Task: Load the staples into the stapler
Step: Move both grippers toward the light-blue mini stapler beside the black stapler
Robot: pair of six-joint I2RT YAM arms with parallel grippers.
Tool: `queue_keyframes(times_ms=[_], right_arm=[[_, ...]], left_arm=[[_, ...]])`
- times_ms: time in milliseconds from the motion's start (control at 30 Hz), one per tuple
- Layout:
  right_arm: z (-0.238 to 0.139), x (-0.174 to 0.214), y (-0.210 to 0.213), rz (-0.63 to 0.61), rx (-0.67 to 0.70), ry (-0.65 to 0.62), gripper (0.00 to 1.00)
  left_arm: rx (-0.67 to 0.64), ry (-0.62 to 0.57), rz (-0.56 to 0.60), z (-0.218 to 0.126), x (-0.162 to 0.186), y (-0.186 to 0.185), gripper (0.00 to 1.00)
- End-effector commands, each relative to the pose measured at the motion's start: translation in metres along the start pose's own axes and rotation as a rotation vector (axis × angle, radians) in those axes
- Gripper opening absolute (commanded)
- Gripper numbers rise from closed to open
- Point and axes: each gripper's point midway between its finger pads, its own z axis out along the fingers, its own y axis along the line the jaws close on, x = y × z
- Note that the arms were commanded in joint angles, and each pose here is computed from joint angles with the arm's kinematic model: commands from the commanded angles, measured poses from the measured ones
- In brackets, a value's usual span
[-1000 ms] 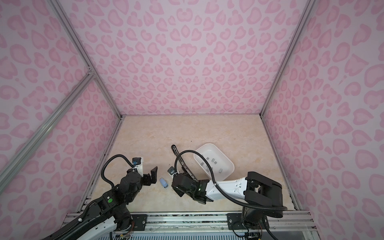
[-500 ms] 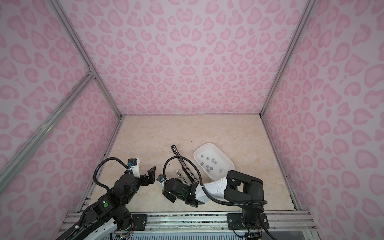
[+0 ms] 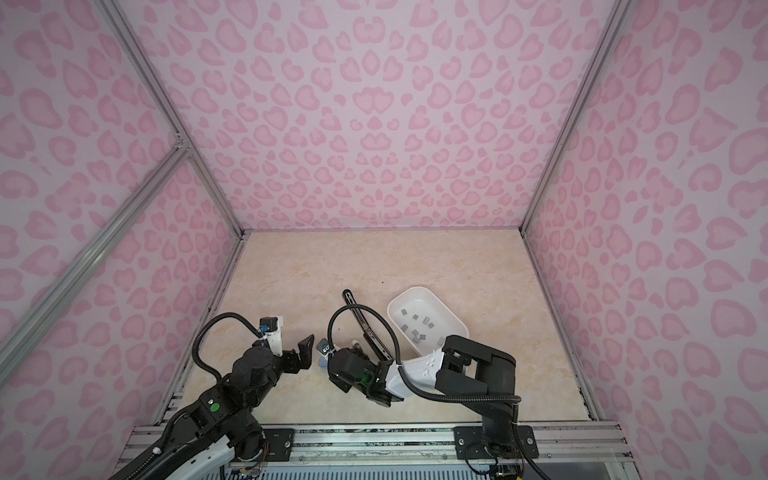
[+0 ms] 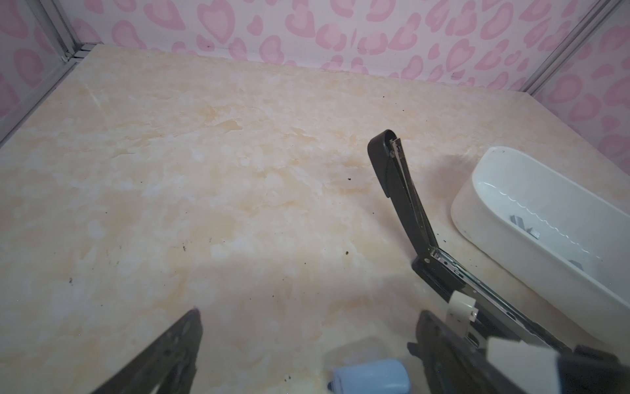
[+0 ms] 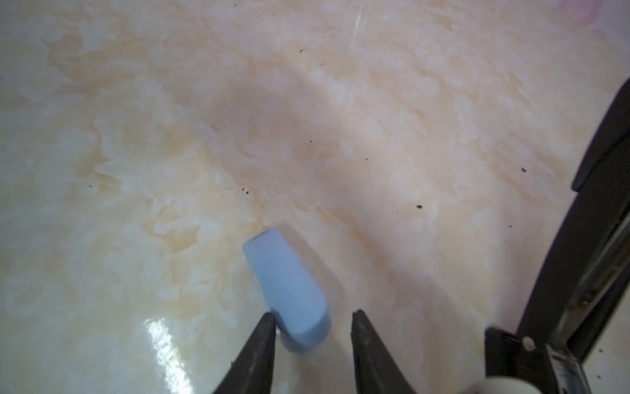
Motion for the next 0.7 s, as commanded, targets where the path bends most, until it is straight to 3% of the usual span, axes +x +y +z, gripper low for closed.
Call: queue_keyframes(times_ms=[0,200,333,433,667], right_arm=[[0.008,-0.005,-0.001,-0.010,-0.001,-0.016,0.38],[0.014,-0.006,-0.007,-0.019,0.019,-0.006,0.36],[0.003,-0.015,-0.011,-0.018,0.027,-0.037,0.36],[-0.012,-0.026,-0.018,-0.011,0.042,-0.077,0.36],[-0.052,-0.040,-0.044,0.041,0.095,-0.159,0.36]], left_arm=[[0.011,-0.013,-0.002,0.001,-0.007,-0.004,0.99],[0.048,0.016,0.023,0.005,-0.004,-0.013,0.98],[0.159,0.050,0.047,0.005,-0.001,-0.035,0.96],[0.225,0.114,0.046,0.009,0.007,-0.050,0.94],[0.169,0.322,0.024,0.034,0.038,-0.057,0.84]])
